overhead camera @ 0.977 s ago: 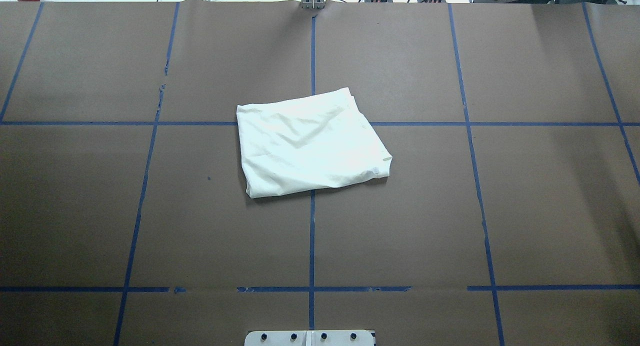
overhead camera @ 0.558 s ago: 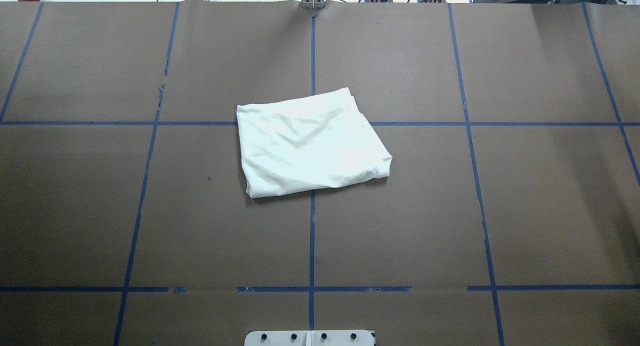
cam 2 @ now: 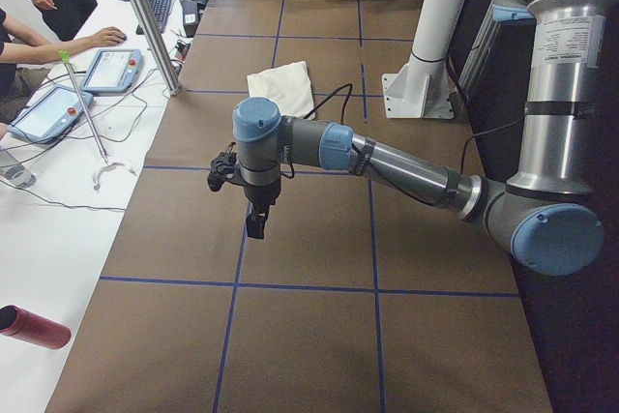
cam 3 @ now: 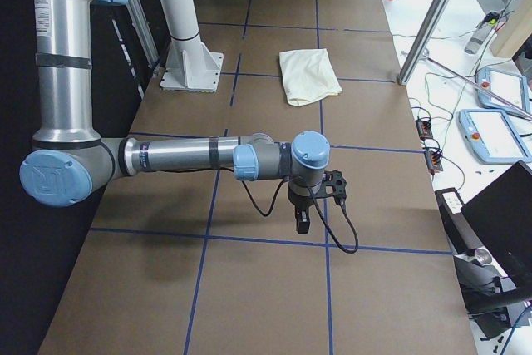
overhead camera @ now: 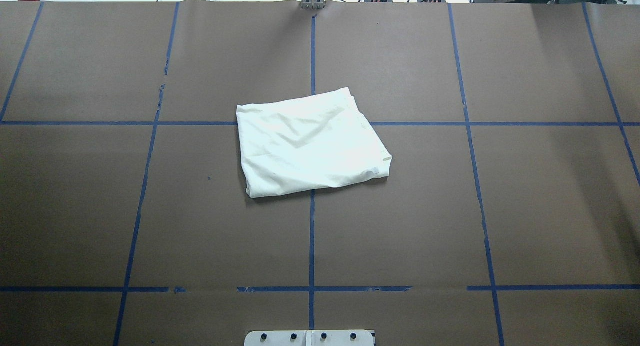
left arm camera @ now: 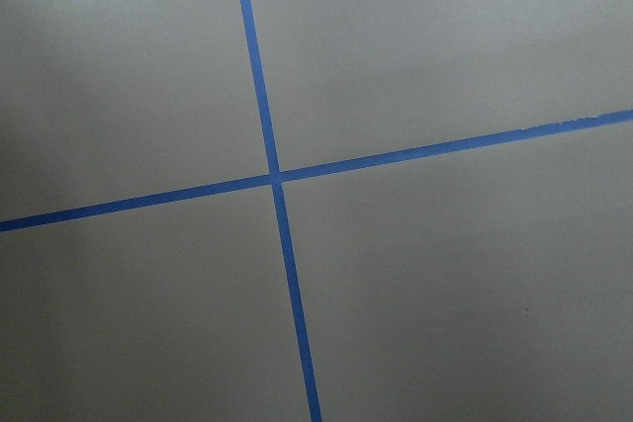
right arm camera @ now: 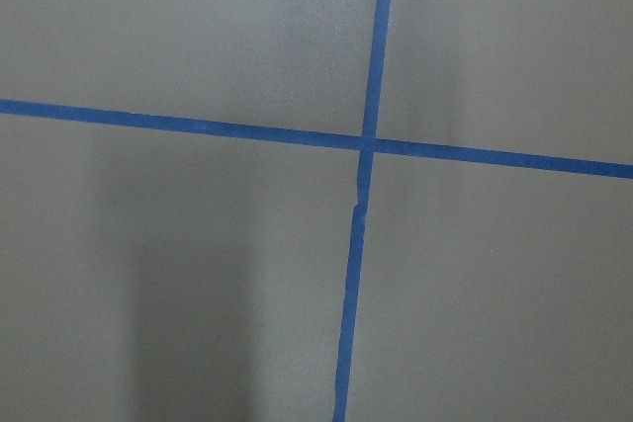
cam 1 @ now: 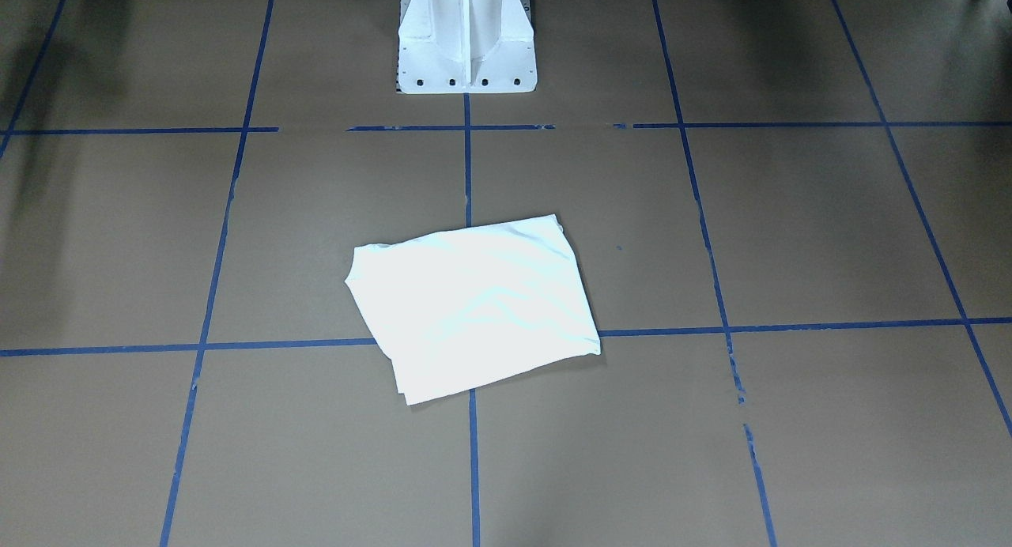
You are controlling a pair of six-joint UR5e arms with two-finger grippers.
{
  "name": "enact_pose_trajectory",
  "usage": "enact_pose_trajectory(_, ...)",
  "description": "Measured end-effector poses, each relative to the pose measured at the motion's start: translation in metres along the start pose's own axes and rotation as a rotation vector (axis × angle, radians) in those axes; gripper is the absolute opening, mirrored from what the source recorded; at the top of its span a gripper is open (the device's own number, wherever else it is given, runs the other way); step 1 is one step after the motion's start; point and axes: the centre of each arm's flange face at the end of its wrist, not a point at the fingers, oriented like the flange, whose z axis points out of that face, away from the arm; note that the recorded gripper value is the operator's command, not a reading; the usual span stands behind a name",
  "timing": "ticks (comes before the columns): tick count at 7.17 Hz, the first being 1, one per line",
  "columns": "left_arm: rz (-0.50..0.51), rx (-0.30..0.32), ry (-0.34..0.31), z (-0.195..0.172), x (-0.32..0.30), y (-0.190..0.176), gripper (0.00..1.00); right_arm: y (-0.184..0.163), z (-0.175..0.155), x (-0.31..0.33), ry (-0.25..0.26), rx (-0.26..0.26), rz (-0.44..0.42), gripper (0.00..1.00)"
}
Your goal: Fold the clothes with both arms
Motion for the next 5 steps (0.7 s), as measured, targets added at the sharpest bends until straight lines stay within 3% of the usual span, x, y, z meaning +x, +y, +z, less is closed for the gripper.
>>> enact_pose_trajectory(5, -0.001, -0.001, -0.001, -0.0002, 0.0003, 0.0031, 1.0, -0.0002, 0.0, -0.0003, 0.0, 0.002, -0.002, 1.0)
